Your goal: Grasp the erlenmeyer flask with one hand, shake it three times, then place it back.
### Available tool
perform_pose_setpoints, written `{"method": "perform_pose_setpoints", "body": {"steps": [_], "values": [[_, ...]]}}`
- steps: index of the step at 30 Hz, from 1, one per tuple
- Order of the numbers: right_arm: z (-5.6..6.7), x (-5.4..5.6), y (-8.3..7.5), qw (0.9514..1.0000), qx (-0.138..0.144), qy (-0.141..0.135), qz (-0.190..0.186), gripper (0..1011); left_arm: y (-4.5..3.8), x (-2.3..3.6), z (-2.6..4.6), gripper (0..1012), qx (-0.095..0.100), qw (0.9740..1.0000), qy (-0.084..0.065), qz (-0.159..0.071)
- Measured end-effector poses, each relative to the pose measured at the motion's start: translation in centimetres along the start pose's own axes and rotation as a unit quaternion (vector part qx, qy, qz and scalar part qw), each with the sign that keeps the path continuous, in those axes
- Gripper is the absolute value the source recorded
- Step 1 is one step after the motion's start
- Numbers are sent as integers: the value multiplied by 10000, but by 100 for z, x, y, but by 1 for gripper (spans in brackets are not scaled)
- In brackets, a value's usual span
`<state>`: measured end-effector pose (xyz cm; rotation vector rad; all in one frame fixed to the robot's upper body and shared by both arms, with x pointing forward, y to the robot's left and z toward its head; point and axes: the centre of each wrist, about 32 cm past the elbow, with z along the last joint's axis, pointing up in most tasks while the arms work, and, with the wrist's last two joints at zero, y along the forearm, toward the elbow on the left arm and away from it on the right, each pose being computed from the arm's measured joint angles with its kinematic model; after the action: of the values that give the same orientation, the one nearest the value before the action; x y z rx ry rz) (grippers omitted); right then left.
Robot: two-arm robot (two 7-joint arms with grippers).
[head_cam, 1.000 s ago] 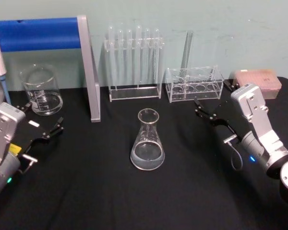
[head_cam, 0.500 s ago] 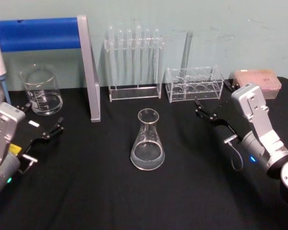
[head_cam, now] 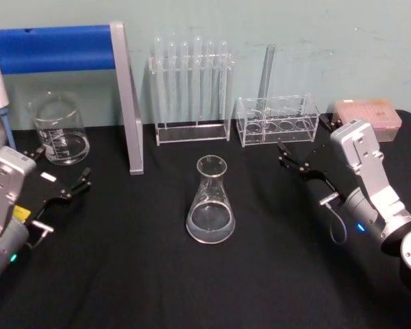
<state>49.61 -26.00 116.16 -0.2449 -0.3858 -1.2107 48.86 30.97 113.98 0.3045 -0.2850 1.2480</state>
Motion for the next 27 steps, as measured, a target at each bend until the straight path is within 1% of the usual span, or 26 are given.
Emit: {"method": "perform_pose_setpoints", "body": {"steps": [27], "values": [[-1, 0, 0, 10000, -1, 1, 0, 1003, 0, 0, 0, 1001, 0, 10000, 0, 0]]}}
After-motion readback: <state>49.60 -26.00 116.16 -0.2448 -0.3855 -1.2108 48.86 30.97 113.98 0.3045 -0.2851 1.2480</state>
